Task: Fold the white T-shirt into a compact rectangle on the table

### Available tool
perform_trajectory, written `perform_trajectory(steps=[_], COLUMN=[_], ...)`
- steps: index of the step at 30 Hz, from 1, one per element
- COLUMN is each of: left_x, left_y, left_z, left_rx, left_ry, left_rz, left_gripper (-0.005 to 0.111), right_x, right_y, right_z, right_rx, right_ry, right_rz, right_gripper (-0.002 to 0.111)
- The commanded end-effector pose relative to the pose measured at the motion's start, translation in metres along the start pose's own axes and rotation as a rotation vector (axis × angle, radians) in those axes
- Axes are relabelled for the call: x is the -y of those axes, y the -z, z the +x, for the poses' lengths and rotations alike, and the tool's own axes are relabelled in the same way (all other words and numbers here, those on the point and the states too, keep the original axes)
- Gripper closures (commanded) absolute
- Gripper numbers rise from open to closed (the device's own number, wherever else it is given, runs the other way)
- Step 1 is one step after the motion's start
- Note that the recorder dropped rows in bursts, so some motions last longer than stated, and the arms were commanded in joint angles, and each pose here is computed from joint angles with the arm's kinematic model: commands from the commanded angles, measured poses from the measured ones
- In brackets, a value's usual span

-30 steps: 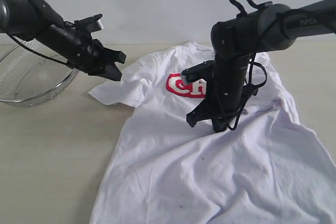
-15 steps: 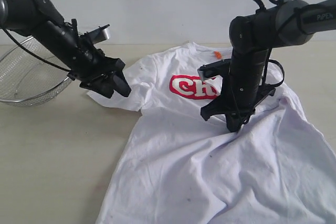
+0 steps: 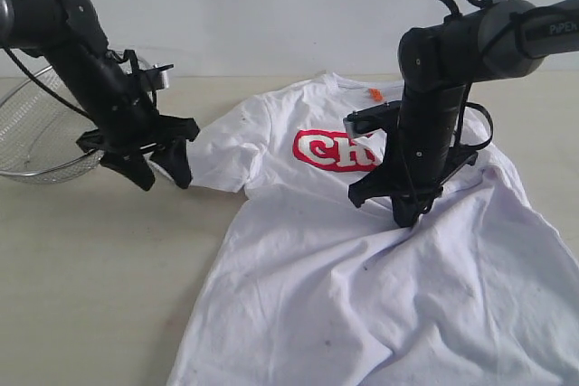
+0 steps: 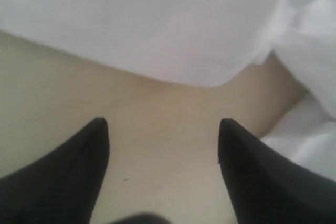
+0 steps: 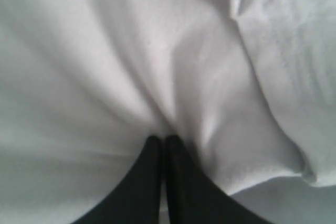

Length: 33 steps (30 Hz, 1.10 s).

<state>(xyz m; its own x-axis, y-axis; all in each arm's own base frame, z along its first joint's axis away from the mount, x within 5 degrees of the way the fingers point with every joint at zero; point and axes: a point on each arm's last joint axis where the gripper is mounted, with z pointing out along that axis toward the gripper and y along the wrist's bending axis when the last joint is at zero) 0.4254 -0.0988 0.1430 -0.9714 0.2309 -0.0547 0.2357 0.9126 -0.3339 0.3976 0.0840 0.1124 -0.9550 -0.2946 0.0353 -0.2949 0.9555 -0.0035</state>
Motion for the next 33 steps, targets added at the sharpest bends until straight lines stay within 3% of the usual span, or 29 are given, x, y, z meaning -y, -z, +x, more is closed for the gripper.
perform_trajectory(steps=[1, 11, 23, 28, 33], left_x=[-0.010, -0.016, -0.025, -0.019, -0.002], left_y=[-0.004, -0.023, -0.037, -0.050, -0.072], left_z=[-0.001, -0.027, -0.026, -0.026, -0.023], left_rx=[0.006, 0.251, 0.229, 0.210, 0.162], left_ry=[0.068, 0.152, 0.133, 0.178, 0.130], left_rz=[-0.103, -0.061, -0.113, -0.024, -0.013], left_gripper=[0.048, 0.048, 0.042, 0.043, 0.043], right_x=[0.017, 0.015, 0.015, 0.015, 0.015], right_y=[-0.034, -0.034, -0.034, -0.034, -0.034], right_z=[0.011, 0.010, 0.010, 0.010, 0.010], right_rx=[-0.105, -0.099, -0.098, -0.096, -0.096], right_ry=[0.058, 0.055, 0.059, 0.058, 0.060], right_rz=[0.069, 0.052, 0.051, 0.049, 0.049], right_gripper=[0.109, 0.109, 0.109, 0.109, 0.109])
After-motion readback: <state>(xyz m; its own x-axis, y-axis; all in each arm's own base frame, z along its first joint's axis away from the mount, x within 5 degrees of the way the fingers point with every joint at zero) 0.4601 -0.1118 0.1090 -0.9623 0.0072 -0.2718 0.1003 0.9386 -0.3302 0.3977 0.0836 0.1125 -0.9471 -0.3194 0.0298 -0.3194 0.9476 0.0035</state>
